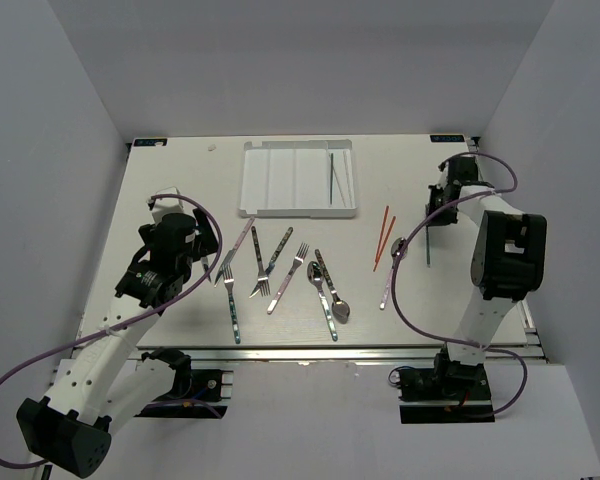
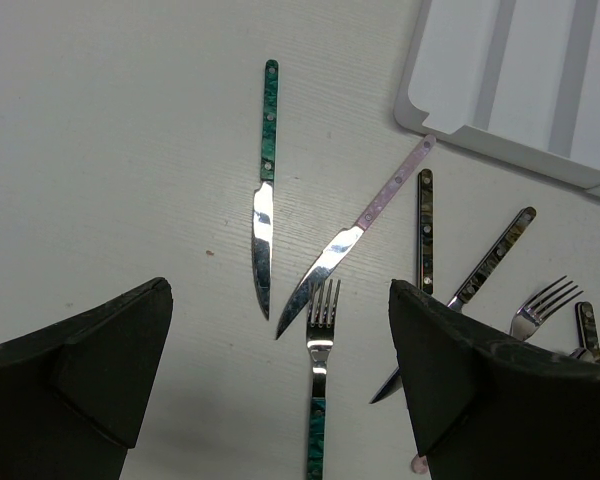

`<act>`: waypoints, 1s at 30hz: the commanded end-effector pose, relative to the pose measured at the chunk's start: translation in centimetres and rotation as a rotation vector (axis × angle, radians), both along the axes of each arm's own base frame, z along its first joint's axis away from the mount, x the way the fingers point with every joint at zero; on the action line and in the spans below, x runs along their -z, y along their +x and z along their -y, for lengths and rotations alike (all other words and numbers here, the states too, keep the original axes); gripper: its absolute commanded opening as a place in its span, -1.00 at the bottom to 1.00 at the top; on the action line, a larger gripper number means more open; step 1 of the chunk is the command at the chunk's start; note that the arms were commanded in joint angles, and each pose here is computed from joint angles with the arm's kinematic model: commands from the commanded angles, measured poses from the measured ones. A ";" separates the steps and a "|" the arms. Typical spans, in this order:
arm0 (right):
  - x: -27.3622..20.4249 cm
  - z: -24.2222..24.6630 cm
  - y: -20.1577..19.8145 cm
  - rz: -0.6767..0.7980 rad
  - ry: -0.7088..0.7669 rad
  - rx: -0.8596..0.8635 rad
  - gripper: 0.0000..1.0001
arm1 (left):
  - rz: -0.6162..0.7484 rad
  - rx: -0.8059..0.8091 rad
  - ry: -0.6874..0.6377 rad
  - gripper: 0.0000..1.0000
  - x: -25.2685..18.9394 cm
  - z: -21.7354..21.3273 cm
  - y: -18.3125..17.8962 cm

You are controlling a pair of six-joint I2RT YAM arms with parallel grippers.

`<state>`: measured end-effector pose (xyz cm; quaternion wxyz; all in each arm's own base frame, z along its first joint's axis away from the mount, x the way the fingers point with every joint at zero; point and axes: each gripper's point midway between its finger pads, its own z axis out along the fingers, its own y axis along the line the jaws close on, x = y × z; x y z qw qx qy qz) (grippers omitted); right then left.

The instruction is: Sort the eating utensils into containers

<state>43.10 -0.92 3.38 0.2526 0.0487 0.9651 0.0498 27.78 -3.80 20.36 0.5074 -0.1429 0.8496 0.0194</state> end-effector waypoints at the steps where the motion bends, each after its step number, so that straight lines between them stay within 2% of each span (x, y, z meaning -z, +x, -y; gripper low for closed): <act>1: -5.4 -3.3 2.9 0.196 0.041 -0.007 -1.00 | 0.021 -0.005 -0.002 0.96 -0.6 -0.2 0.0; 5: -9.6 -7.6 5.5 0.325 0.084 -0.018 -1.00 | 0.020 -0.012 0.002 0.96 -0.5 -0.3 -0.1; 8: -12.3 -11.1 7.9 0.410 0.194 0.000 -1.00 | 0.018 -0.017 0.004 0.96 -0.5 -0.4 0.0; 10: -14.9 -14.4 10.3 0.499 0.343 -0.024 -1.00 | 0.018 -0.018 0.007 0.96 -0.5 -0.5 0.0; 14: -17.3 -18.6 14.1 0.583 0.472 -0.045 -1.00 | 0.014 -0.026 0.011 0.96 -0.4 -0.6 -0.1; 15: -18.1 -19.4 15.9 0.608 0.480 -0.053 -1.00 | 0.014 -0.029 0.013 0.96 -0.4 -0.7 -0.1; 17: -17.9 -20.9 16.9 0.592 0.465 -0.071 -1.00 | 0.009 -0.035 0.020 0.96 -0.2 -0.8 0.0; 18: -16.2 -21.3 17.7 0.572 0.447 -0.068 -1.00 | 0.006 -0.035 0.021 0.96 -0.2 -0.8 0.0; 19: -17.4 -21.7 18.6 0.604 0.440 -0.078 -1.00 | 0.006 -0.035 0.021 0.96 -0.2 -0.8 0.0; 20: -15.4 -22.2 19.2 0.578 0.424 -0.077 -1.00 | 0.001 -0.033 0.021 0.96 -0.1 -0.7 0.0; 22: -15.6 -22.8 20.2 0.596 0.417 -0.087 -1.00 | -0.003 -0.034 0.024 0.96 0.0 -0.7 0.0; 24: -14.0 -23.5 20.3 0.575 0.402 -0.104 -1.00 | 0.003 -0.038 0.023 0.96 -0.1 -0.8 -0.1; 28: -13.5 -25.0 19.3 0.591 0.383 -0.144 -1.00 | 0.008 -0.038 0.021 0.96 -0.3 -0.8 -0.1; 29: -13.5 -25.0 18.9 0.592 0.375 -0.145 -0.97 | 0.004 -0.039 0.024 0.96 -0.1 -0.9 0.0; 30: -13.5 -24.7 19.0 0.599 0.352 -0.130 -0.67 | -0.002 -0.036 0.025 0.96 0.0 -0.8 0.0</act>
